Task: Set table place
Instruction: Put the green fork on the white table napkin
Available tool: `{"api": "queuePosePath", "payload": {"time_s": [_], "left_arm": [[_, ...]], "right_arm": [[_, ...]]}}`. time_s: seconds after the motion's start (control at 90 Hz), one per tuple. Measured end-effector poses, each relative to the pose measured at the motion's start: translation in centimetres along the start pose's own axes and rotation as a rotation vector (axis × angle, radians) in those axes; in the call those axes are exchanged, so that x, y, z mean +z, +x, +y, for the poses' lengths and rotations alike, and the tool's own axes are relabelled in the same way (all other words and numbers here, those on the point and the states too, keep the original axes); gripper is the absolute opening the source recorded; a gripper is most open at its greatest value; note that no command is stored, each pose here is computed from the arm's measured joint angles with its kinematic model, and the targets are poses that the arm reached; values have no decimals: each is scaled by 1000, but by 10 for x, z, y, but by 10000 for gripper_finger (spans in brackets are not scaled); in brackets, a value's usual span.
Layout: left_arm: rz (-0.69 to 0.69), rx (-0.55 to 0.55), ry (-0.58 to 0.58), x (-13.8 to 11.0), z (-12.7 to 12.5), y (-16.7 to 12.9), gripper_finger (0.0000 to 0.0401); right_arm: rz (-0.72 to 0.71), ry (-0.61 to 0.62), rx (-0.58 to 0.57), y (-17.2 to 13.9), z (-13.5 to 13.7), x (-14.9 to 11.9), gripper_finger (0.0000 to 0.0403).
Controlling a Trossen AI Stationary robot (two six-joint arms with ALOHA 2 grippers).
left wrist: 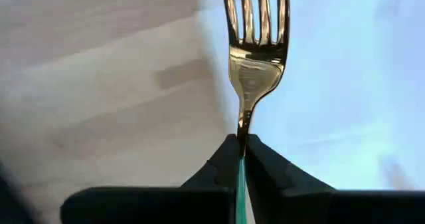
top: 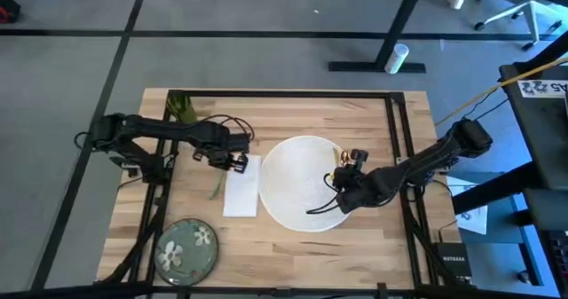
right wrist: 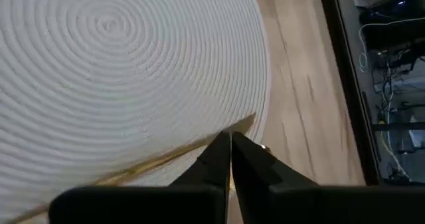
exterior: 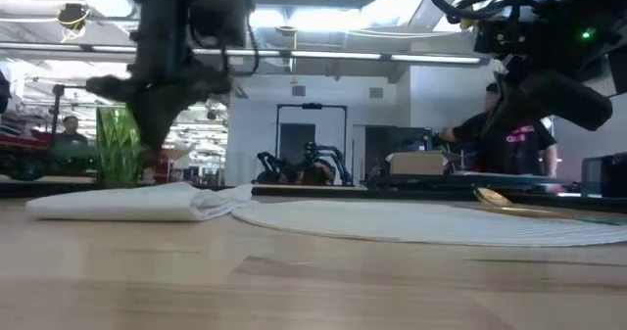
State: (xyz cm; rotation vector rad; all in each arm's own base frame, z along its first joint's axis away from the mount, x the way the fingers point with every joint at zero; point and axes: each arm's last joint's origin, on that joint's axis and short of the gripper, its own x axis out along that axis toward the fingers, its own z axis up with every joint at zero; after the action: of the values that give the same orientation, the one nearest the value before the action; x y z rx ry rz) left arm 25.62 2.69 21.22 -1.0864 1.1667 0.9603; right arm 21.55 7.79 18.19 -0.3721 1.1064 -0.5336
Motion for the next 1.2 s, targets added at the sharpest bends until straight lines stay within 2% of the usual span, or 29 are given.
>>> {"api": "queuePosePath", "payload": {"time_s": [0.144,0.356,0.533,0.811,1.2], "left_arm": [[-42,-54,-95,-13,-13,4,0],[-20,34,-184,-36,-22,25,0],[-19,70,-228,-40,-25,37,0],[-38,-2,-222,-34,-33,42,0],[-35,82,-187,-29,-27,48,0]], "right_arm": [[4,-20,-21,0,-1,-1,1],[11,-80,-6,0,-1,-1,1],[16,-109,13,0,0,-1,1],[24,-146,33,0,1,-1,1],[26,-161,46,0,1,-1,1]]}}
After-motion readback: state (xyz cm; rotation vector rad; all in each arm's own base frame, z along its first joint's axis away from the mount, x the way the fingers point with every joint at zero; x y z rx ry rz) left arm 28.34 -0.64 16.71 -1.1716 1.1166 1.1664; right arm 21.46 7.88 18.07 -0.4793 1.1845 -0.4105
